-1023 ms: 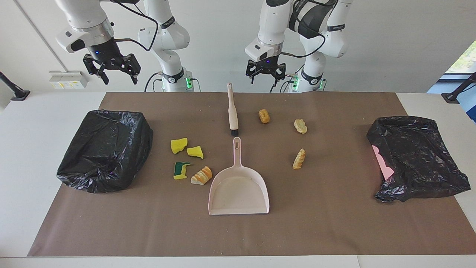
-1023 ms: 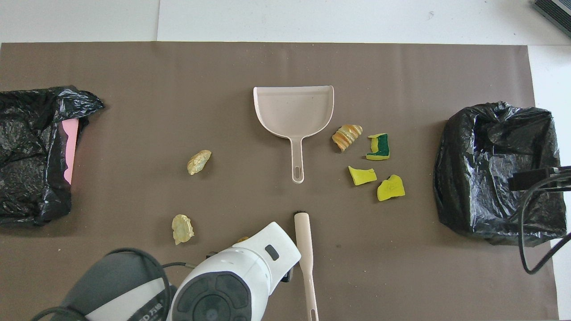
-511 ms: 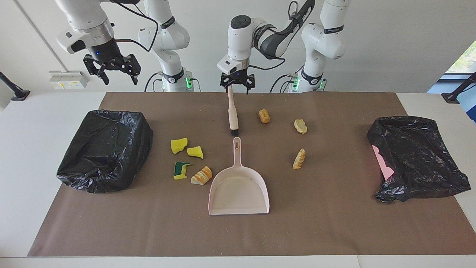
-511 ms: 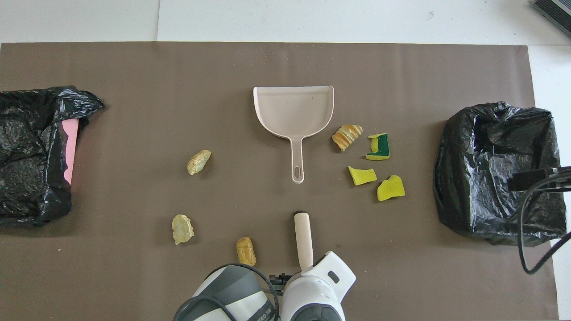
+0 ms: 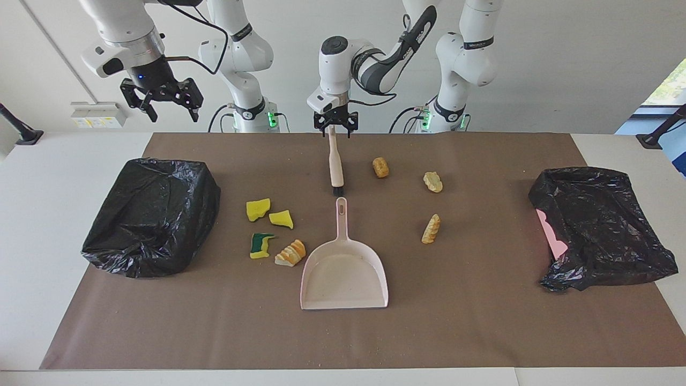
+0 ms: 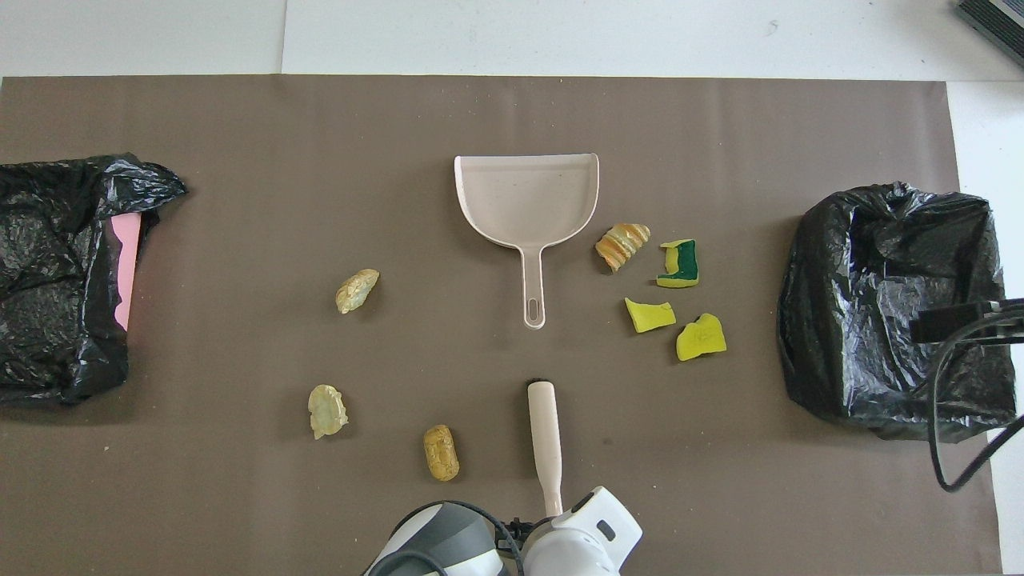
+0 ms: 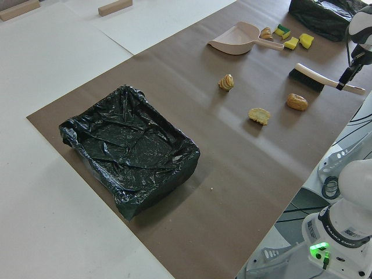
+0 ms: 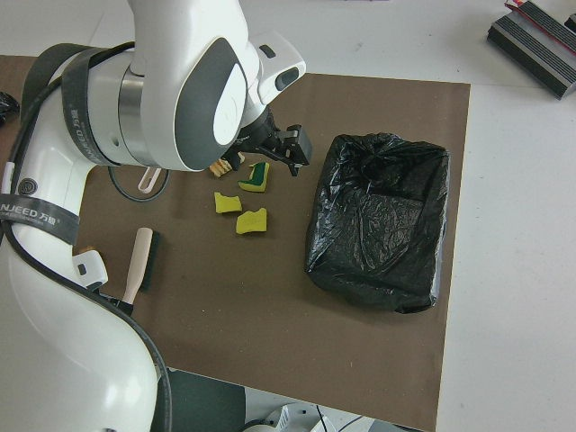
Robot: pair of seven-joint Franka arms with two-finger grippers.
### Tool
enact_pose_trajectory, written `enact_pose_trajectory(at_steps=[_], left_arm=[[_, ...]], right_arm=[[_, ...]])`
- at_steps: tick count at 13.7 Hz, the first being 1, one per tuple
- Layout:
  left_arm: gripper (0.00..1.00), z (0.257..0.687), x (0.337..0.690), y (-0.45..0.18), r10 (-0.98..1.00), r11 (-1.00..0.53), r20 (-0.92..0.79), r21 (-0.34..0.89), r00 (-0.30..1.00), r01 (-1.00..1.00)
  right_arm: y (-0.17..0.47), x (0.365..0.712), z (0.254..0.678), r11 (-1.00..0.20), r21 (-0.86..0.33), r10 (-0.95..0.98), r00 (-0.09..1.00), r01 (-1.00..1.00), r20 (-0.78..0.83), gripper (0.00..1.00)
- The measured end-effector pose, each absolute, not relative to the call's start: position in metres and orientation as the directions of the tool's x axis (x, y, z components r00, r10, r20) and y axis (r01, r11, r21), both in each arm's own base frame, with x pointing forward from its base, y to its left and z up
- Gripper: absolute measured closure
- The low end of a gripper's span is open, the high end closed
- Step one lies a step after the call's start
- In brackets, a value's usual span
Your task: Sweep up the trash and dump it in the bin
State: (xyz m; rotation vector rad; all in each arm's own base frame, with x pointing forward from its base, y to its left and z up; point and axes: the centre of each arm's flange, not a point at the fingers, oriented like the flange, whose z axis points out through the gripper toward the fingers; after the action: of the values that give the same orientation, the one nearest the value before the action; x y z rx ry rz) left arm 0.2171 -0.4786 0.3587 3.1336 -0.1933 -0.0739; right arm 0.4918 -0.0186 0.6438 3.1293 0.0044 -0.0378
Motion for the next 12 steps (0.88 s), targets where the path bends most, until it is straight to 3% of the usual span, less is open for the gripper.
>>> enact_pose_trajectory(at_steps=[8, 9, 12], left_arm=[[0.23, 0.335, 0.218, -0.481, -0.106, -0.994, -0.061, 0.011, 0.993, -0.105], [0.31, 0.335, 0.219, -0.481, -0.105, -0.995, -0.06, 0.012, 0.993, -0.104], [0.72, 0.341, 0.226, -0.481, -0.092, -0.996, -0.054, 0.021, 0.994, -0.091]], right_arm=[[-0.019, 0.492, 0.644, -1.0, 0.012, 0.003, 1.0, 0.003, -0.024, 0.0], [-0.019, 0.492, 0.644, -1.0, 0.012, 0.003, 1.0, 0.003, -0.024, 0.0], [-0.019, 0.492, 0.644, -1.0, 0.012, 0.003, 1.0, 0.003, -0.025, 0.0]])
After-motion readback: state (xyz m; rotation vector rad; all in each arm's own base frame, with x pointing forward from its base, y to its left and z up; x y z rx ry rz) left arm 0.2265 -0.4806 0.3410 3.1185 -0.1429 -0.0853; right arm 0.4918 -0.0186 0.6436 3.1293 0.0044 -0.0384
